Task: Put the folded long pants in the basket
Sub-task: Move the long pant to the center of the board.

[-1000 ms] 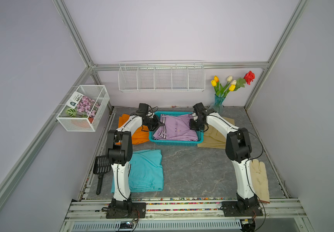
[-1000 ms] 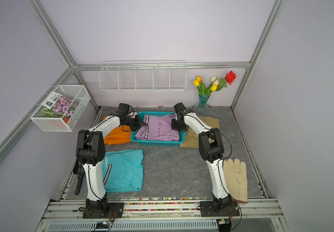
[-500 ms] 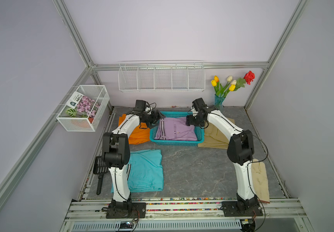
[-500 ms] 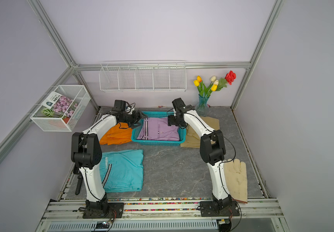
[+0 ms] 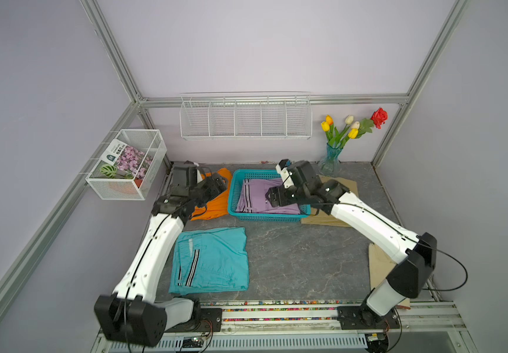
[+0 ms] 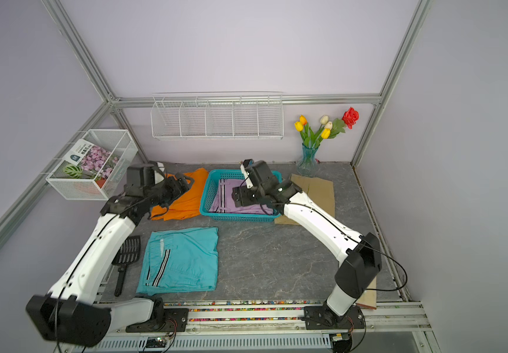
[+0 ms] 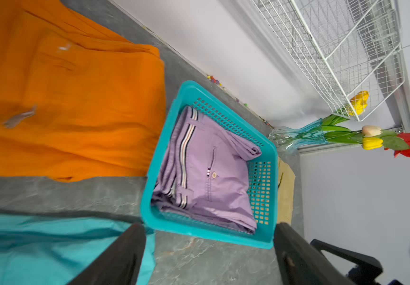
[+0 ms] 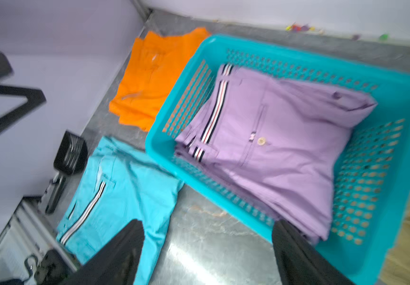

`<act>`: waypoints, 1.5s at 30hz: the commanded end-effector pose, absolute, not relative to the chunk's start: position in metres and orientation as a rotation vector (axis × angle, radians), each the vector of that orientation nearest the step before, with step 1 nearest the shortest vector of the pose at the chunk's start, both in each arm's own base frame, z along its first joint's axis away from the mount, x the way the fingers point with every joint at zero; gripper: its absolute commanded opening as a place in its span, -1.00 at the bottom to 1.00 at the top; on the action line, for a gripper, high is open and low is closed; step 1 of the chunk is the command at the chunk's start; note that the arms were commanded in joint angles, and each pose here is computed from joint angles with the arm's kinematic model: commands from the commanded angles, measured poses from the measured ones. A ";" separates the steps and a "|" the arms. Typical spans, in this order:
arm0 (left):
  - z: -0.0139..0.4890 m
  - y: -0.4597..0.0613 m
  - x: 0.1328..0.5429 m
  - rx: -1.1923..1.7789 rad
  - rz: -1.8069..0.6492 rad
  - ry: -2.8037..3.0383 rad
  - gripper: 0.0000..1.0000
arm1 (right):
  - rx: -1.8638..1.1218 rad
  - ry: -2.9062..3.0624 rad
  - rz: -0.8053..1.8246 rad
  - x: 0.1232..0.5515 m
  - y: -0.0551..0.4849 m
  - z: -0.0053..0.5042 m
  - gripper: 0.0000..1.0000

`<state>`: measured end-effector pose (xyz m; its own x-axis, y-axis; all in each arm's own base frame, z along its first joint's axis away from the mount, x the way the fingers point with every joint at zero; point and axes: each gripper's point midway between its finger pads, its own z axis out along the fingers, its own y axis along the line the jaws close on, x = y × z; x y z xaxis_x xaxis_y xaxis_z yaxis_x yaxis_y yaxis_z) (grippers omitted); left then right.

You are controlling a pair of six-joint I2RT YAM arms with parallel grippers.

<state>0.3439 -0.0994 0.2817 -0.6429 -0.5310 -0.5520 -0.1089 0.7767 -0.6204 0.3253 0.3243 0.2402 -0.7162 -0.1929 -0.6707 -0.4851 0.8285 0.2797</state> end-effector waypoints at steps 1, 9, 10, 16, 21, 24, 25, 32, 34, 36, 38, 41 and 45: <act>0.235 -0.058 0.307 -0.626 -0.493 2.233 0.72 | -0.459 2.274 0.674 0.300 0.349 0.220 0.80; 0.198 -0.034 0.238 -0.752 -0.476 2.170 0.70 | -0.433 2.385 0.926 0.237 0.402 0.120 0.82; 0.201 -0.040 0.237 -0.722 -0.528 2.150 0.71 | -0.432 2.407 0.940 0.236 0.407 0.107 0.82; 0.197 -0.034 0.234 -0.752 -0.487 2.152 0.71 | -0.472 2.472 0.878 0.229 0.431 0.068 0.84; 0.195 -0.034 0.238 -0.756 -0.471 2.172 0.71 | -0.487 2.534 0.873 0.227 0.448 0.042 0.84; 0.196 -0.033 0.238 -0.754 -0.471 2.164 0.71 | -0.483 2.545 0.904 0.226 0.457 0.034 0.82; 0.196 -0.033 0.237 -0.754 -0.471 2.156 0.71 | -0.479 2.549 0.911 0.225 0.459 0.032 0.77; 0.198 -0.035 0.237 -0.736 -0.487 2.150 0.71 | -0.471 2.554 0.900 0.223 0.457 0.021 -0.69; 0.198 -0.037 0.238 -0.722 -0.500 2.151 0.71 | -0.451 2.562 0.862 0.223 0.447 0.016 -1.00; 0.197 -0.041 0.240 -0.703 -0.519 2.152 0.71 | -0.427 2.564 0.812 0.224 0.431 0.013 -1.00; 0.195 -0.042 0.241 -0.696 -0.527 2.157 0.71 | -0.395 2.572 0.754 0.224 0.407 0.009 -1.00; 0.194 -0.045 0.241 -0.681 -0.537 2.171 0.71 | -0.361 2.579 0.706 0.220 0.369 0.009 -1.00; 0.190 -0.056 0.243 -0.637 -0.599 2.184 0.71 | -0.334 2.590 0.619 0.211 0.317 0.010 -1.00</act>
<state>0.2410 -0.0476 0.1949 -0.5529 -0.6299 -0.5455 -0.2914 0.7595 -0.5816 0.2144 0.3641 0.0271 -0.8593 -0.1117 -0.4992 -0.3776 0.7967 0.4719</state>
